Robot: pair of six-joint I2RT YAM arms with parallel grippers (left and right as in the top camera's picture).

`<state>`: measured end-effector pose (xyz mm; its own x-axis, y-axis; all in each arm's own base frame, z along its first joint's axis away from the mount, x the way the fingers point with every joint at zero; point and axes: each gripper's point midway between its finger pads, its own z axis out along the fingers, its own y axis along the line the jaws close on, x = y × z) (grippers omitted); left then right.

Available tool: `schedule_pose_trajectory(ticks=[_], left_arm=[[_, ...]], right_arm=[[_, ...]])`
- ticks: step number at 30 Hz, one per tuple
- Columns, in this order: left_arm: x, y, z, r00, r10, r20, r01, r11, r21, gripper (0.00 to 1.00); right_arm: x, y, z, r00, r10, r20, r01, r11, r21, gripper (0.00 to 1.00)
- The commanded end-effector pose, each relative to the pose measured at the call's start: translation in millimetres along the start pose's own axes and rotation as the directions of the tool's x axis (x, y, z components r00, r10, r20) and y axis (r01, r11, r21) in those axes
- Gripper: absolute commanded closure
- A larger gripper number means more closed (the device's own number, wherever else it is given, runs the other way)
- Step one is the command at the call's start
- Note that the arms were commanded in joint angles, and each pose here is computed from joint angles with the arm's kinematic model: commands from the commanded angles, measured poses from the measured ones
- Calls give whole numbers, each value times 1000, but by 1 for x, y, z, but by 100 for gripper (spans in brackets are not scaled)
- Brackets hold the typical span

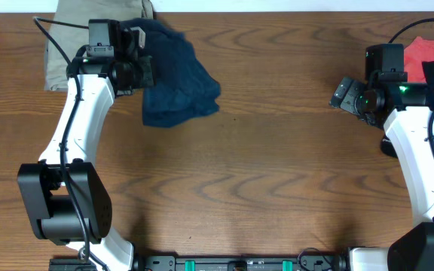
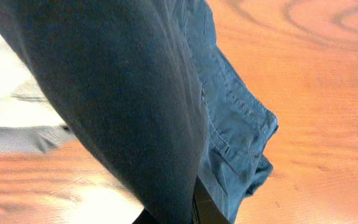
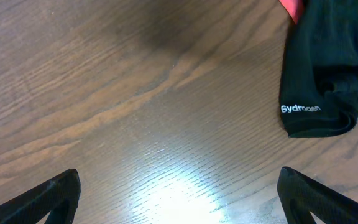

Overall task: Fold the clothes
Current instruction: 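Carry the folded trousers up onto the khaki trousers stack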

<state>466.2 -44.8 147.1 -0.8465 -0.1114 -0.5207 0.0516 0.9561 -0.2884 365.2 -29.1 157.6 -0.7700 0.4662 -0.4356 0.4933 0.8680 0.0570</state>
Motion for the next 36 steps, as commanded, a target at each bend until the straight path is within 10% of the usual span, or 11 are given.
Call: schedule_pose_trajectory(ticks=[1, 36], left_arm=[[-27, 9, -5, 994, 83, 78, -78, 995, -64, 94], [-131, 35, -45, 892, 276, 358, -219, 957, -191, 94]], right_arm=[[-1, 0, -1, 1000, 6, 4, -6, 1000, 1, 1], [-1, 0, -1, 1000, 5, 4, -5, 1000, 1, 1]])
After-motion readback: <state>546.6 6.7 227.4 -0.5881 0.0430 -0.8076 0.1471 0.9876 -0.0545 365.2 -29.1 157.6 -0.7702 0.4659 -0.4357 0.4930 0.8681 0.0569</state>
